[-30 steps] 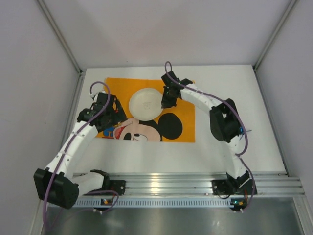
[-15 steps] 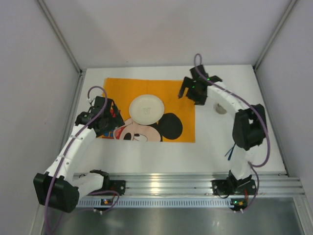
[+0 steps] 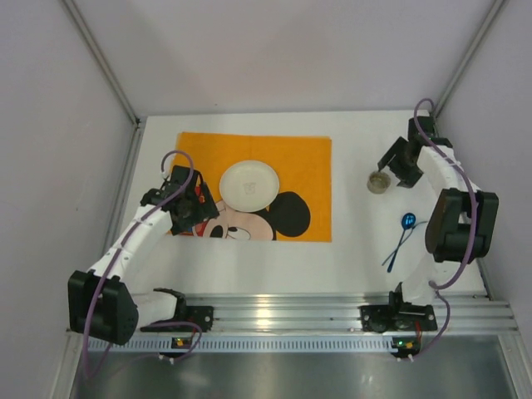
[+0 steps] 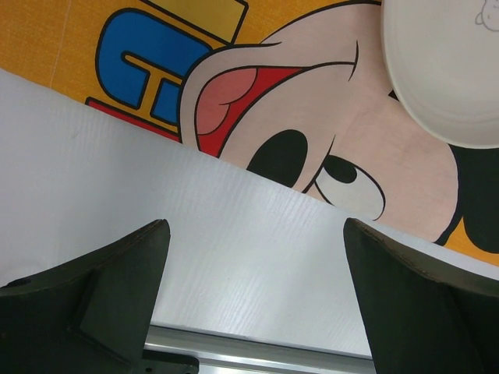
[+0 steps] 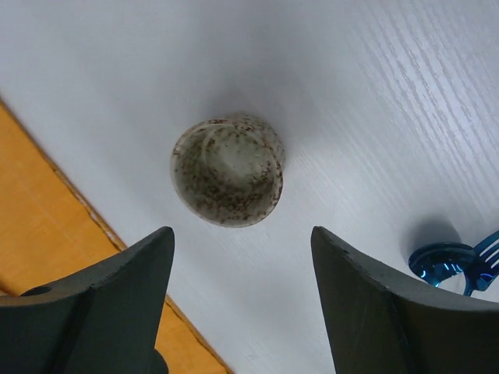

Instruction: Set the dinner table for one person

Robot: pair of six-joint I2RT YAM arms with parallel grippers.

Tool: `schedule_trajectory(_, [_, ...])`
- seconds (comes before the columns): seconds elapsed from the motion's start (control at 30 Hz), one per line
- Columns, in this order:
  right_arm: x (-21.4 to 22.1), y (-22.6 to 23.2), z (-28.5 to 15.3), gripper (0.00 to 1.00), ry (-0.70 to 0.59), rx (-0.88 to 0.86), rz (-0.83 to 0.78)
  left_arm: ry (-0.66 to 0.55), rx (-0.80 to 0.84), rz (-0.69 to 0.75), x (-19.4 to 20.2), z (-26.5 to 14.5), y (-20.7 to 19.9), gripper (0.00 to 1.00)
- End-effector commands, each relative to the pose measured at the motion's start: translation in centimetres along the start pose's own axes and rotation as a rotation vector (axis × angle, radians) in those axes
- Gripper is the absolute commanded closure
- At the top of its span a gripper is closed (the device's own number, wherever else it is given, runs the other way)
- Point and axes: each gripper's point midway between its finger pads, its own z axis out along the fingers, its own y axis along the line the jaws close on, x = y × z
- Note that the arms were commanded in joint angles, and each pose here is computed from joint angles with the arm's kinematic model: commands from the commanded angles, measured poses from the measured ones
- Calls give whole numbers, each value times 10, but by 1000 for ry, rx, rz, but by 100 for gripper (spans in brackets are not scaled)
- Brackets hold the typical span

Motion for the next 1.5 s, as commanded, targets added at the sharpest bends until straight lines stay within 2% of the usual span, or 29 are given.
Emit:
schedule_trajectory(0.0, [2, -2, 11, 29, 27, 14, -9, -46, 39, -12, -13, -3, -9, 1])
schedule_trajectory(0.2, [7, -18, 41, 41, 54, 89, 1, -58, 10, -3, -10, -8, 2, 1])
schedule_trajectory(0.5, [25, -27, 77, 68, 105, 140, -7, -61, -5, 0, -12, -8, 4, 1])
schedule_trajectory(0.53, [25, -27, 78, 77, 103, 143, -10, -62, -5, 0, -13, -8, 4, 1])
schedule_trajectory(0.57, [22, -24, 78, 82, 94, 137, -15, -66, -3, 1, -15, -8, 3, 2])
schedule_trajectory(0.6, [20, -21, 77, 95, 88, 132, -19, -62, -5, 0, -15, -7, 3, 1])
schedule_trajectory(0.63, [17, -18, 75, 100, 83, 126, -19, -66, -1, 1, -17, -7, 2, 1])
schedule_trajectory(0.73, [6, 10, 57, 100, 39, 90, -52, -70, 1, 11, -21, -8, 0, 1])
schedule_trajectory(0.83, [11, 68, 30, 100, -2, 7, -134, -80, 3, 17, -26, -10, -2, 1])
schedule_trajectory(0.87, [14, 102, 17, 100, -32, -51, -170, -81, 3, 18, -26, -10, -2, 1])
schedule_trajectory(0.93, [25, 130, 15, 100, -21, -82, -199, -80, 8, 18, -27, -9, -4, 1])
schedule_trajectory(0.97, [25, 159, 5, 100, -40, -133, -218, -75, 10, 17, -27, -8, -5, 1])
schedule_trajectory(1.0, [37, 165, 20, 100, 1, -114, -231, -72, 14, 18, -27, -9, -6, 1])
schedule_trajectory(1.07, [37, 197, 16, 100, -5, -164, -240, -72, 12, 16, -27, -11, -6, 1])
schedule_trajectory(1.1, [49, 198, 36, 100, 33, -134, -250, -77, 12, 17, -28, -13, -5, 1])
schedule_trajectory(1.27, [65, 225, 60, 100, 87, -138, -268, -93, 27, 14, -30, -23, -6, 1])
schedule_trajectory(1.3, [74, 220, 74, 100, 113, -112, -272, -92, 25, 12, -29, -26, -4, 1])
schedule_trajectory(1.47, [94, 208, 91, 95, 163, -67, -308, -98, 32, 11, -27, -31, -2, 1])
